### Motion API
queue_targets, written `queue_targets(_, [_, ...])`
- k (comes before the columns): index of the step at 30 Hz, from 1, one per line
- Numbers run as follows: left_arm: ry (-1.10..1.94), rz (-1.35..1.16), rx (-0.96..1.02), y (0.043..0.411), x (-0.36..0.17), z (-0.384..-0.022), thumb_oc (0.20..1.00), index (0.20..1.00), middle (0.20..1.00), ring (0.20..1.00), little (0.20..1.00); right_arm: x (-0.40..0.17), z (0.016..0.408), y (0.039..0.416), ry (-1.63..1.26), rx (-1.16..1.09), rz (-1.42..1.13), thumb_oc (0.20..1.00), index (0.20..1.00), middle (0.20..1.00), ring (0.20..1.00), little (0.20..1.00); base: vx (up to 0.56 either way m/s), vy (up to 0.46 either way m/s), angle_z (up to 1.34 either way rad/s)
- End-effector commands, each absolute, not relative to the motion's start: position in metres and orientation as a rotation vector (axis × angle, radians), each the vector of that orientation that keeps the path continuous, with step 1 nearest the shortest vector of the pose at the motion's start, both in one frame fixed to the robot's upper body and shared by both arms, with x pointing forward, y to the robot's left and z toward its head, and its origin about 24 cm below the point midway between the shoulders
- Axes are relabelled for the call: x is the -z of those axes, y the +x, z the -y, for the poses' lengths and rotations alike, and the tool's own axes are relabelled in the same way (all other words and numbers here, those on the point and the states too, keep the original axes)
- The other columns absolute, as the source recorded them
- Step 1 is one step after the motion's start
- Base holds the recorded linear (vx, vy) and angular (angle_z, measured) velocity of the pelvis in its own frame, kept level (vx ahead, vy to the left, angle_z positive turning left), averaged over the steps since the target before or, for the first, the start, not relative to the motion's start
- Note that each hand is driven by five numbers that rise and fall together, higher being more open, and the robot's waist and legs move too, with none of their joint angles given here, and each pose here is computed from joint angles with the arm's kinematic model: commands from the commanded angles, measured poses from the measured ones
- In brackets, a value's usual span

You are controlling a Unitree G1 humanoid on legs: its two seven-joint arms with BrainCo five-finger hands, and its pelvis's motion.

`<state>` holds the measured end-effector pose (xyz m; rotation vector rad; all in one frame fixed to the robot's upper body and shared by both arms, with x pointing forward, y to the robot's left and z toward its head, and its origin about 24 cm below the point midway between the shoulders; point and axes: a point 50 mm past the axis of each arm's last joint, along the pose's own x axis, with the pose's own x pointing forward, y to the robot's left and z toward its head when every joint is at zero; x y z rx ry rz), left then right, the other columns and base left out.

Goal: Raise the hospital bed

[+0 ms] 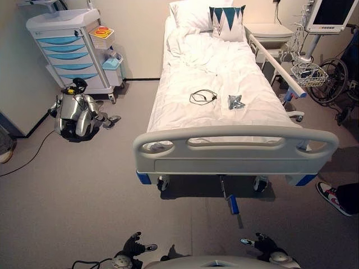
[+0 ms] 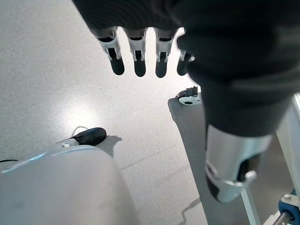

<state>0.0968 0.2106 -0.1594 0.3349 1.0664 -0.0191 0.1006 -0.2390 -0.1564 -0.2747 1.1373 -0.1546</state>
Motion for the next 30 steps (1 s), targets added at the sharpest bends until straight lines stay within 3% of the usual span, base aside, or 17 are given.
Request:
queue_targets(1, [0.310, -0.946, -0.070, 0.136, 0.146, -0.219, 1.000, 1.000, 1.000, 1.000, 1.000, 0.144, 0.239, 0.144, -0.201, 0.227, -1.025, 1.000, 1.000, 1.000, 1.000, 1.000, 0.00, 0.000, 0.00])
queue_targets(7, [0.192, -0.636, -0.112, 0.192, 0.104, -0.218, 1.000, 1.000, 1.000, 1.000, 1.000, 0.129, 0.237, 0.178, -0.171, 0.242, -0.931, 1.000, 1.000, 1.000, 1.000, 1.000, -0.05, -0.014, 0.00])
queue_targets(13, [0.131, -0.238, -0.014, 0.247, 0.025, -0.204, 1.000, 1.000, 1.000, 1.000, 1.000, 0.088, 0.230, 0.245, -0.141, 0.240, -0.698, 1.000, 1.000, 1.000, 1.000, 1.000, -0.20, -0.018, -0.03])
queue_targets(16, [0.105, 0.029, 0.105, 0.272, -0.038, -0.180, 1.000, 1.000, 1.000, 1.000, 1.000, 0.056, 0.223, 0.282, -0.117, 0.242, -0.558, 1.000, 1.000, 1.000, 1.000, 1.000, -0.18, 0.001, -0.06])
queue_targets(23, [0.217, 0.416, 0.318, 0.291, -0.128, -0.127, 1.000, 1.000, 1.000, 1.000, 1.000, -0.011, 0.214, 0.331, -0.091, 0.242, -0.261, 1.000, 1.000, 1.000, 1.000, 1.000, -0.17, -0.011, -0.02])
queue_targets(30, [0.151, 0.622, 0.413, 0.282, -0.174, -0.093, 1.000, 1.000, 1.000, 1.000, 1.000, -0.061, 0.216, 0.350, -0.020, 0.273, -0.056, 1.000, 1.000, 1.000, 1.000, 1.000, -0.10, -0.020, 0.10])
